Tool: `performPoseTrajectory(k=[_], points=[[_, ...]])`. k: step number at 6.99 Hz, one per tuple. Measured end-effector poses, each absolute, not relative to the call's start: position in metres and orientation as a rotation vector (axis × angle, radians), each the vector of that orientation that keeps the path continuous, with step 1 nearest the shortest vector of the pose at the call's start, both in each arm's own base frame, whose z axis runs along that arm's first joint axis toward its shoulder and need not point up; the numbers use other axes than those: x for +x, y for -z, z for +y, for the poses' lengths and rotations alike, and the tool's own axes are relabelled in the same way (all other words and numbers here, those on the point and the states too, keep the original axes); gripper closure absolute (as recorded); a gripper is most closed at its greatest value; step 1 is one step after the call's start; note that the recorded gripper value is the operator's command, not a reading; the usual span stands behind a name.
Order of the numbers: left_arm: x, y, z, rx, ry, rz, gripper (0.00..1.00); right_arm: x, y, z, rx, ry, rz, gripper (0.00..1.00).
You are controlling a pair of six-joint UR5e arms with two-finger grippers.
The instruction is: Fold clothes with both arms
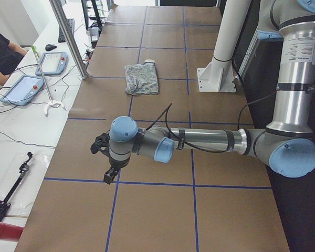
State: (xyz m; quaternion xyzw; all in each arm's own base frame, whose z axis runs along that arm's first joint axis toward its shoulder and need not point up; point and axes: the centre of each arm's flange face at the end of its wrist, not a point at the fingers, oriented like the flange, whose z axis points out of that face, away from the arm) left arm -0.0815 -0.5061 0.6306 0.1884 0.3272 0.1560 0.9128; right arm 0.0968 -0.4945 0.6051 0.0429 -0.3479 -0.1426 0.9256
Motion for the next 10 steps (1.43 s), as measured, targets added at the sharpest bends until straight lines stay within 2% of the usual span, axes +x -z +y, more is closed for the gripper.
performPoseTrajectory(k=[3, 5, 10], points=[[-0.088, -0.649, -0.493, 0.324, -0.277, 0.599, 0.0, 0.102, -0.64, -0.457, 0.033, 0.255, -0.741, 0.0], [-0.086, -0.609, -0.494, 0.218, -0.224, 0.601, 0.0, 0.098, -0.667, -0.437, 0.0, 0.217, -0.792, 0.0], [-0.079, -0.595, -0.49, 0.167, -0.206, 0.685, 0.0, 0.088, -0.656, -0.449, 0.038, -0.015, -0.823, 0.0]])
